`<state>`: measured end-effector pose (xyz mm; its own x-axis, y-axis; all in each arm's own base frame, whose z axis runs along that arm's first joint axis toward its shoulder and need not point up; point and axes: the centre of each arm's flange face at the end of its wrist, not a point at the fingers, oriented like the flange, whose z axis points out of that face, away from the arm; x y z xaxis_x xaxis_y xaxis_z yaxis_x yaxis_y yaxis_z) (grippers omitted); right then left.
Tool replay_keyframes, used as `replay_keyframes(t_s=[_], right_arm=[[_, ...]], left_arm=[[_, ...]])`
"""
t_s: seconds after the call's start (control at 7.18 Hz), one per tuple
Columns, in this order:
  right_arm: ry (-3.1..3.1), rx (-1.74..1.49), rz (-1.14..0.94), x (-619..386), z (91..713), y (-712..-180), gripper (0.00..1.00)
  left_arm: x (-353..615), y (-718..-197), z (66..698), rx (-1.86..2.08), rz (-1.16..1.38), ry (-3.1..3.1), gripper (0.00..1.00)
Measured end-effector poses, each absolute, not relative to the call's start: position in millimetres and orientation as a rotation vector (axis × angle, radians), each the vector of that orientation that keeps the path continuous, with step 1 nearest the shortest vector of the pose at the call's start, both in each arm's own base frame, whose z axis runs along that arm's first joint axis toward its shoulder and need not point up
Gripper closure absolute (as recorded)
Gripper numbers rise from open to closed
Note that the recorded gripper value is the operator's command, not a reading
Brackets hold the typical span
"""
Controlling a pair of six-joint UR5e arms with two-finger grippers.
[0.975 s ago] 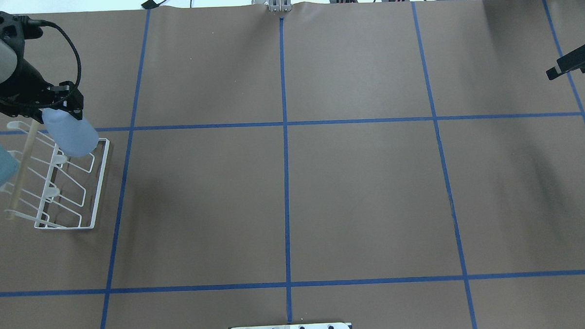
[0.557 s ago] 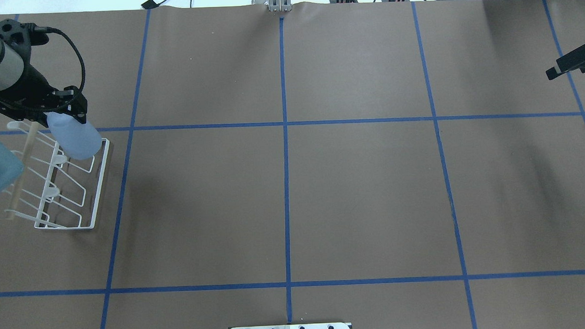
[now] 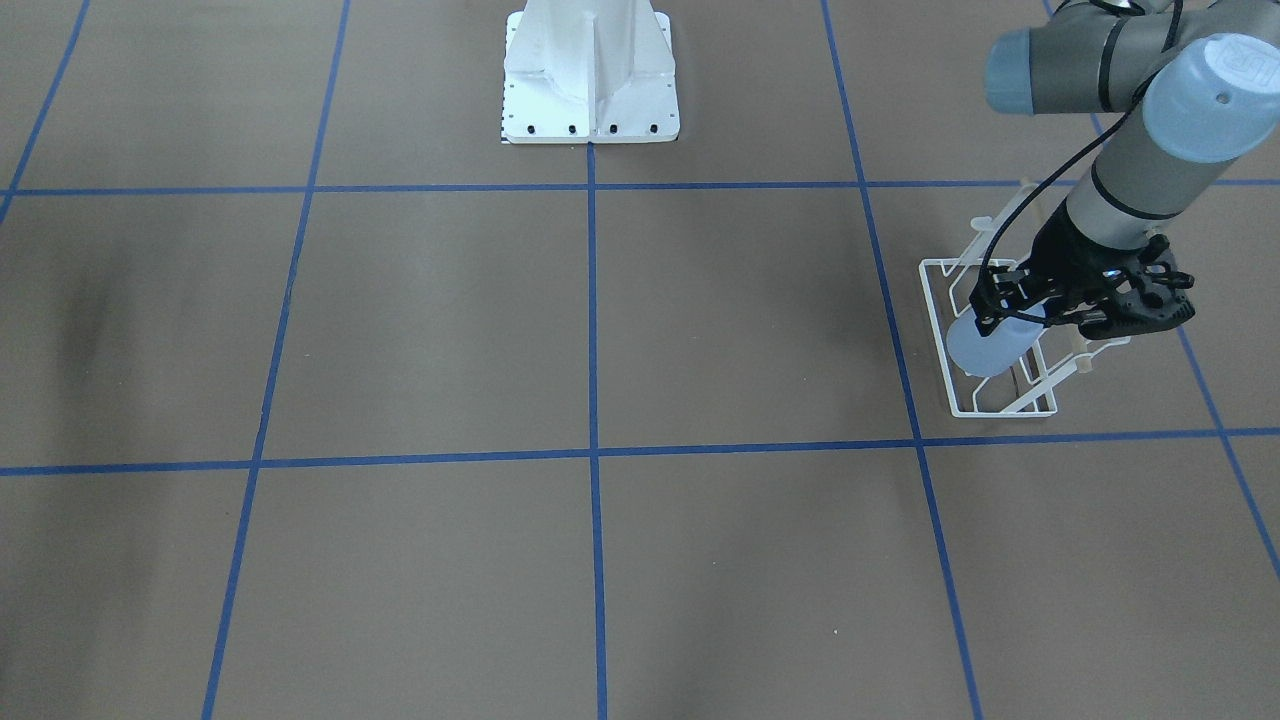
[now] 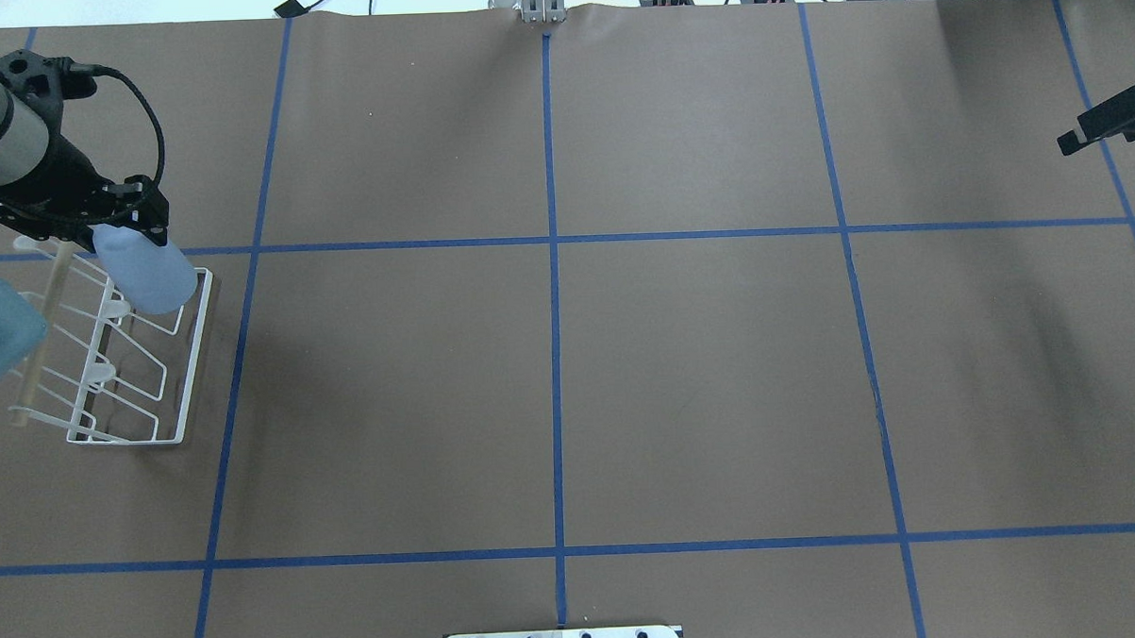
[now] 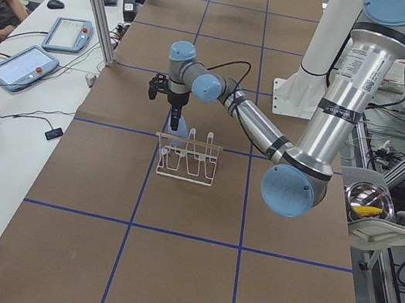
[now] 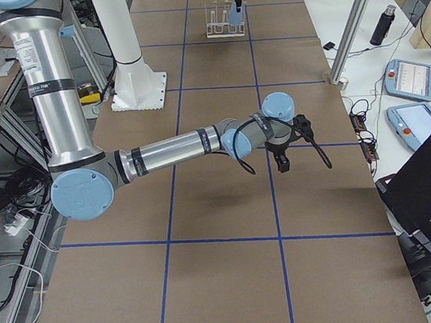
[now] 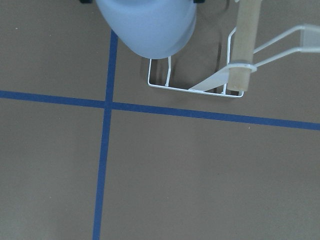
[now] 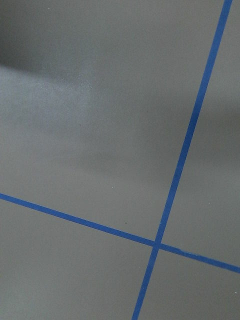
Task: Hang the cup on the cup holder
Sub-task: 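Lower the cup with the left gripper onto the rack's wooden dowel, then open the left gripper and pull it back from the hung cup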
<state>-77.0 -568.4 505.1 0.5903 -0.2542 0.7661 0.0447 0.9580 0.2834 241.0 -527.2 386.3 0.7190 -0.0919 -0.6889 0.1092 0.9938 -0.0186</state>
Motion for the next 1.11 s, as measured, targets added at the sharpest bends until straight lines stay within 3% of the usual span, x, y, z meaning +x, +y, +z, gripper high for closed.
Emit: replay_keyframes(t_s=[0.7, 1.11], right_arm=[[-0.924, 0.253, -0.167, -72.1, 496.5, -571.4, 0.00], [-0.841, 0.197, -0.163, -61.7, 467.2, -580.6, 0.00]], left_arm=[[199.7, -514.5, 361.0, 0.043, -0.085, 0.862, 0.02], [128.2, -495.2, 406.1, 0.159, 0.102, 0.814, 0.02]])
